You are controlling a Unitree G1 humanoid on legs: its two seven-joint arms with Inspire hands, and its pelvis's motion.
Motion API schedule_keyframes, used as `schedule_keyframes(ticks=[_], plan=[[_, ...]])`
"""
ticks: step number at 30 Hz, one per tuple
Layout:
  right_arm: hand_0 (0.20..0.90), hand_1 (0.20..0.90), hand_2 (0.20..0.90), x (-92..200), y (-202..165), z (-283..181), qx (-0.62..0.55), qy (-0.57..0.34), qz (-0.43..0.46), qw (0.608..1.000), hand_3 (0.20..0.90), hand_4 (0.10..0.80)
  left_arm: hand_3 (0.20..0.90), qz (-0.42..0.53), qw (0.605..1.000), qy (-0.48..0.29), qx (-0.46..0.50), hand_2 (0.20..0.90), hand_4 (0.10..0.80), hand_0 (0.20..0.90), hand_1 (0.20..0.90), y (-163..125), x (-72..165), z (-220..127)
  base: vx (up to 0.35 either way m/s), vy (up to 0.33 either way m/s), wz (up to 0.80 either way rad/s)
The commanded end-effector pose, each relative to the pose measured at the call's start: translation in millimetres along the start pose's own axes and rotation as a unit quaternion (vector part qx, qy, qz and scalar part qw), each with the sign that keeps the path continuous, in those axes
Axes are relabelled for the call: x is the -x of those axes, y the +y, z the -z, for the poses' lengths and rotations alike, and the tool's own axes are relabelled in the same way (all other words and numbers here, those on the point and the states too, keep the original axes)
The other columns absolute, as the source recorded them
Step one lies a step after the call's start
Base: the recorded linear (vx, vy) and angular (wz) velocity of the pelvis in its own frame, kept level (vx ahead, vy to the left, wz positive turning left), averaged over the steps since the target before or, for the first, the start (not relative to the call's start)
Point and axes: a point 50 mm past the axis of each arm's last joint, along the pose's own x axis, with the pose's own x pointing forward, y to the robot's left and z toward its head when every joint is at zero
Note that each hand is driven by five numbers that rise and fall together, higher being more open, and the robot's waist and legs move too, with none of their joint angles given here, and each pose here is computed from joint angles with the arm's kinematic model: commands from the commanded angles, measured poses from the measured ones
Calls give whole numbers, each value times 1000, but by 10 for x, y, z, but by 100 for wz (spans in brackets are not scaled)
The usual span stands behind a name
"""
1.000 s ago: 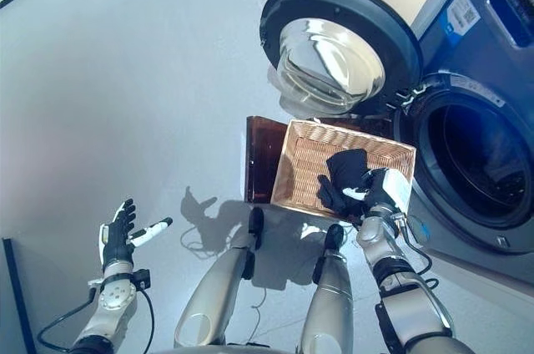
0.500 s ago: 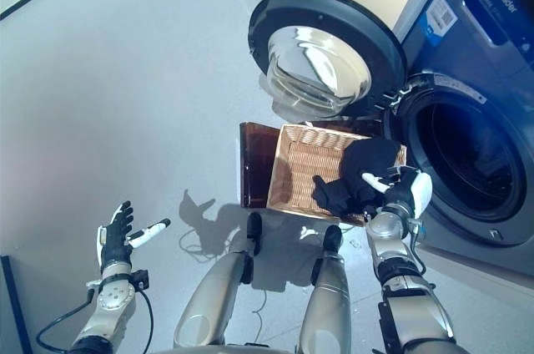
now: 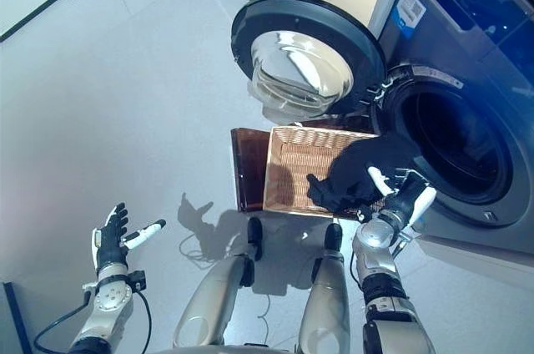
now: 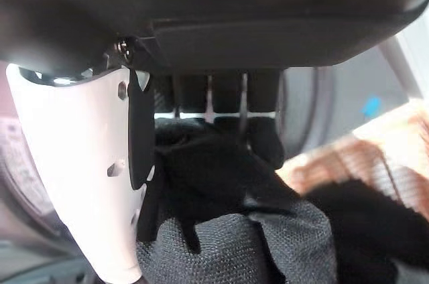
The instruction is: Pick up the clothes and place them into the washing machine
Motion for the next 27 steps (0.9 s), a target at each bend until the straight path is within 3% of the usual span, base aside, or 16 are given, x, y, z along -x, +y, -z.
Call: schedule_keyframes(ticks=[1, 15, 22, 27], plan=[[200, 200, 200, -234, -316, -557, -7, -155, 93, 983, 200, 300, 900, -40, 999, -31, -1, 900, 800, 900, 900, 142, 56, -2, 0, 0, 0], [200, 200, 200, -683, -628, -895, 32, -166, 213, 962, 200, 300, 900, -11, 999, -44, 2, 900, 800, 900, 900, 18, 90, -41, -7, -18, -2], [200, 200, 200, -984, -849, -1372, 35, -189, 268, 944, 200, 300, 900, -7, 997, -72, 14, 900, 800, 900, 900, 27, 50, -176, -58, -79, 6], [200, 200, 200, -1121, -973, -1895, -64, -195, 300, 932, 200, 300, 900, -5, 997, -74, 9, 900, 800, 900, 900, 21, 22, -214, -59, -99, 14]])
